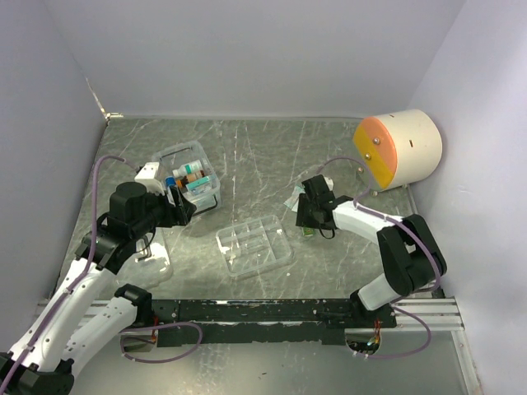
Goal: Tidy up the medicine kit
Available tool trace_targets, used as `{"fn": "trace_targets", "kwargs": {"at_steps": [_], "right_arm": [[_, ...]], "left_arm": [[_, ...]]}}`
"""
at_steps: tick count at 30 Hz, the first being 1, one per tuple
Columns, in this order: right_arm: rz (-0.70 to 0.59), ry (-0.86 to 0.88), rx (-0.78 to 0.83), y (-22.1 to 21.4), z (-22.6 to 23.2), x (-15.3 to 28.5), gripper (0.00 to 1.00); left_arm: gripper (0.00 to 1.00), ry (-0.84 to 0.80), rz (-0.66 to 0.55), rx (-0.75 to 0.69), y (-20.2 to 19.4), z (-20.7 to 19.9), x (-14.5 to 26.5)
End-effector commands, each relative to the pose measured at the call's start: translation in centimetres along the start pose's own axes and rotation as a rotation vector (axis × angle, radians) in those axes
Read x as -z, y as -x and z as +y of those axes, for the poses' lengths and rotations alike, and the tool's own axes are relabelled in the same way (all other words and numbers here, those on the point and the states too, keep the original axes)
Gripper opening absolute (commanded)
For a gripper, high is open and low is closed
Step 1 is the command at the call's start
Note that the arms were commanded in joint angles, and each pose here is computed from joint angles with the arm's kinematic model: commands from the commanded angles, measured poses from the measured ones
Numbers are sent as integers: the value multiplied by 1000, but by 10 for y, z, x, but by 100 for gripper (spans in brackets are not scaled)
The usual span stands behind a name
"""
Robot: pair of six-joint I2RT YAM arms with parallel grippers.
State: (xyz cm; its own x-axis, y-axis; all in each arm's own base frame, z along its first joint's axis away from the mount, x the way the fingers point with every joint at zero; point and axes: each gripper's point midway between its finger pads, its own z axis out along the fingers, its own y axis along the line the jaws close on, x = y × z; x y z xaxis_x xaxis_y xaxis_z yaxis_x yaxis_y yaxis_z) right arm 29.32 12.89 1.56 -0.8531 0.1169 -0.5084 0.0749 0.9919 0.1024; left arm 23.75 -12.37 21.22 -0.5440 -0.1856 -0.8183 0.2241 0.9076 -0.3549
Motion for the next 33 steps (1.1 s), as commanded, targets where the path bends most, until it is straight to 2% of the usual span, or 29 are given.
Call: {"fn": "trace_targets", "kwargs": {"at_steps": [1,8,15,22,30,33], "right_arm": [[88,-5,7,-24,-8,10,56],[95,-53,41,-24,-15,5,41],[59,-40,71,-7,-1,17,39],[8,67,256,-2,58,51,40],[-45,378,462,-21,138,89,41],[-64,431,534,-28,154,96,41]], "left_arm": [[79,-41,-2,-17,1,-8,-1],[79,-45,9,-16,0,-9,-5],[78,-40,3,-14,1,-8,-4],[78,-28,2,-16,2,-6,-4],[77,39,-59,4,12,5,7],[77,65,-95,14,17,10,14]]}}
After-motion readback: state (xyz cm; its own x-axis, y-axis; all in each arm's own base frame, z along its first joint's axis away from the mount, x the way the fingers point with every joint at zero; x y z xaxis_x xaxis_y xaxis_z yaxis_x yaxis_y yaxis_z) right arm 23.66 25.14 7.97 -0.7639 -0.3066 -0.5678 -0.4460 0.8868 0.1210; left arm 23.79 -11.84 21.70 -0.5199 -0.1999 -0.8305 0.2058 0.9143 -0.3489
